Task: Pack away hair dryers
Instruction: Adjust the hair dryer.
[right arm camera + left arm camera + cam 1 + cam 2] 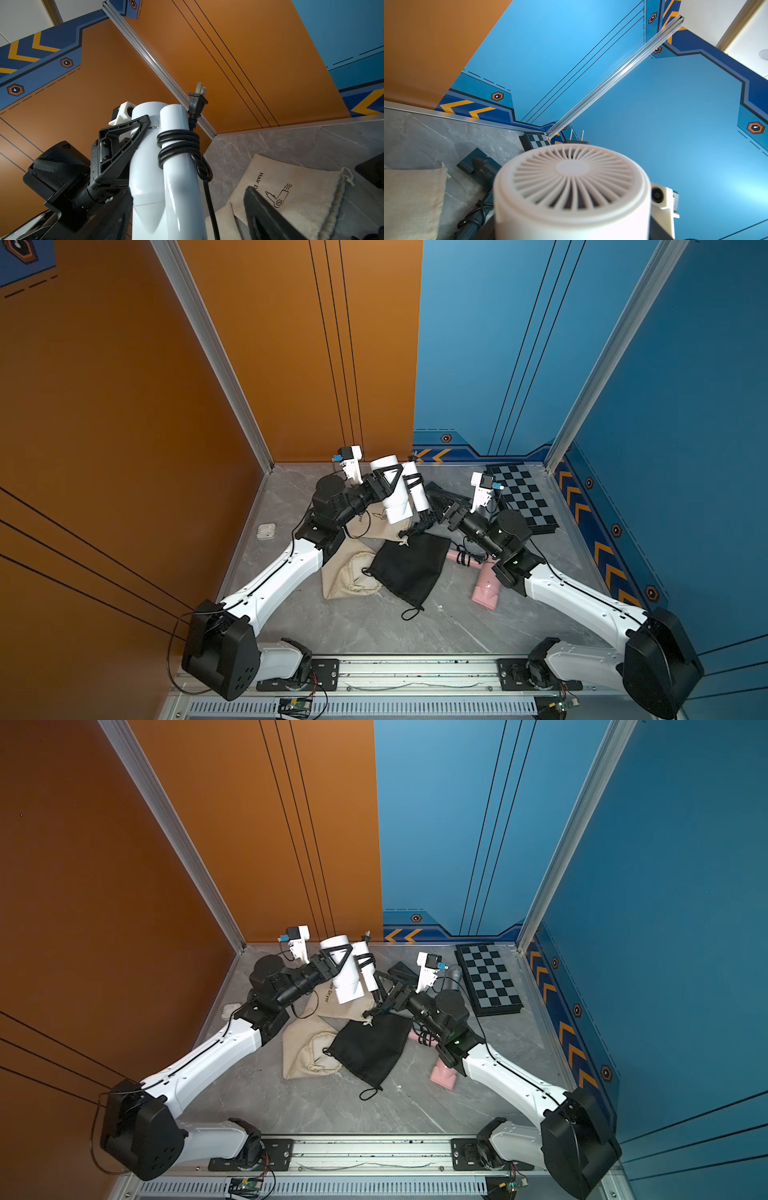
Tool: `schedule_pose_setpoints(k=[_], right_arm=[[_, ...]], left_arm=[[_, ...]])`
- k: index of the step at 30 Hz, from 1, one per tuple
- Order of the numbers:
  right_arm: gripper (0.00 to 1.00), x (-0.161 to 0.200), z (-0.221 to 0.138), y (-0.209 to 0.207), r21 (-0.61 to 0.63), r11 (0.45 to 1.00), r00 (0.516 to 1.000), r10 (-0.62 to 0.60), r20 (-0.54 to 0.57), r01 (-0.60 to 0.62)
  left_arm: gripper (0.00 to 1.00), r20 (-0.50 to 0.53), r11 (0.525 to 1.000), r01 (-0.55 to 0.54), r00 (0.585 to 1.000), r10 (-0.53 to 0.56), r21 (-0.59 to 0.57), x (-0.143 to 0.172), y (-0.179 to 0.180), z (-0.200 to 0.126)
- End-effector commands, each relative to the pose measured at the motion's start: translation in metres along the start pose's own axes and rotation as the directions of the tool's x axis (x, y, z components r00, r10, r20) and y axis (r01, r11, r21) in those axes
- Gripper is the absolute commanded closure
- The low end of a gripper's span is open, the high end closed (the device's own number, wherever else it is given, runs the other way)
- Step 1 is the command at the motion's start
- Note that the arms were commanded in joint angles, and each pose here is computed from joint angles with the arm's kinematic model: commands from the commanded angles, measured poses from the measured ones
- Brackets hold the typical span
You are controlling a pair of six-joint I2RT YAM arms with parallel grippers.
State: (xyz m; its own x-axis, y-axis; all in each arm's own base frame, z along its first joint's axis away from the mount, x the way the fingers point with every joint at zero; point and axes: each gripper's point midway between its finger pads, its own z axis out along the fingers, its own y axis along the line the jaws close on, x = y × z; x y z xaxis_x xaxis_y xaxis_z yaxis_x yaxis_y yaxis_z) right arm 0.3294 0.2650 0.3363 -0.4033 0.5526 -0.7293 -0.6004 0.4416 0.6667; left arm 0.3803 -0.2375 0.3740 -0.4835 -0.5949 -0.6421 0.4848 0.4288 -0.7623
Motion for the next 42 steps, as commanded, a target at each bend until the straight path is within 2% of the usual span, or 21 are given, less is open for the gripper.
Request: schedule_pose_setpoints(k=[1,8,12,20,23,27,28,29,30,32,37,40,42], right_arm=[[0.14,-0.019,0.008,0.024,-0.131,0.990,0.997,0.064,0.049,-0.058],[0.15,-0.027,0.021,0.033,-0.241,0.960,0.984,0.163,0.069,-0.142],[0.17,-0.029,0.030,0.036,-0.265,0.952,0.982,0.176,0.065,-0.153],[0.39,-0.024,0.041,0.038,-0.266,0.948,0.982,0.187,0.021,-0.175],[0.40,-0.016,0.042,0.037,-0.250,0.953,0.984,0.178,0.000,-0.173],[0.51,-0.012,0.043,0.036,-0.240,0.956,0.985,0.170,-0.010,-0.168],[0.52,-0.012,0.043,0.037,-0.246,0.955,0.986,0.168,-0.014,-0.167],[0.48,-0.011,0.043,0.038,-0.249,0.954,0.986,0.168,-0.021,-0.168],[0.39,-0.009,0.043,0.038,-0.247,0.954,0.986,0.166,-0.024,-0.167],[0.33,-0.007,0.043,0.038,-0.246,0.956,0.987,0.159,-0.034,-0.163],[0.28,-0.001,0.043,0.040,-0.251,0.954,0.986,0.152,-0.070,-0.165],[0.33,0.000,0.044,0.037,-0.243,0.956,0.986,0.150,-0.078,-0.165],[0.32,0.002,0.047,0.040,-0.252,0.953,0.984,0.148,-0.104,-0.170]], left_arm=[[0.73,0.114,0.992,-0.003,0.993,-0.012,0.125,-0.033,-0.042,-0.001],[0.72,0.113,0.989,-0.003,0.994,-0.014,0.149,-0.032,-0.050,0.004],[0.72,0.111,0.988,-0.001,0.994,-0.016,0.153,-0.031,-0.053,0.005],[0.72,0.113,0.987,-0.007,0.993,-0.011,0.158,-0.033,-0.055,0.005],[0.72,0.109,0.987,-0.004,0.994,-0.013,0.160,-0.033,-0.054,0.007],[0.72,0.107,0.988,-0.002,0.994,-0.015,0.157,-0.032,-0.053,0.008],[0.72,0.108,0.988,-0.003,0.994,-0.014,0.156,-0.032,-0.053,0.008],[0.72,0.108,0.988,-0.001,0.994,-0.016,0.155,-0.032,-0.052,0.009],[0.72,0.107,0.988,-0.001,0.994,-0.015,0.154,-0.032,-0.052,0.009],[0.72,0.102,0.987,-0.007,0.995,-0.010,0.159,-0.032,-0.053,0.009],[0.72,0.096,0.985,-0.010,0.995,-0.007,0.170,-0.034,-0.055,0.009],[0.71,0.082,0.983,-0.010,0.997,-0.005,0.183,-0.033,-0.057,0.010],[0.71,0.068,0.981,-0.009,0.998,-0.005,0.193,-0.032,-0.058,0.010]])
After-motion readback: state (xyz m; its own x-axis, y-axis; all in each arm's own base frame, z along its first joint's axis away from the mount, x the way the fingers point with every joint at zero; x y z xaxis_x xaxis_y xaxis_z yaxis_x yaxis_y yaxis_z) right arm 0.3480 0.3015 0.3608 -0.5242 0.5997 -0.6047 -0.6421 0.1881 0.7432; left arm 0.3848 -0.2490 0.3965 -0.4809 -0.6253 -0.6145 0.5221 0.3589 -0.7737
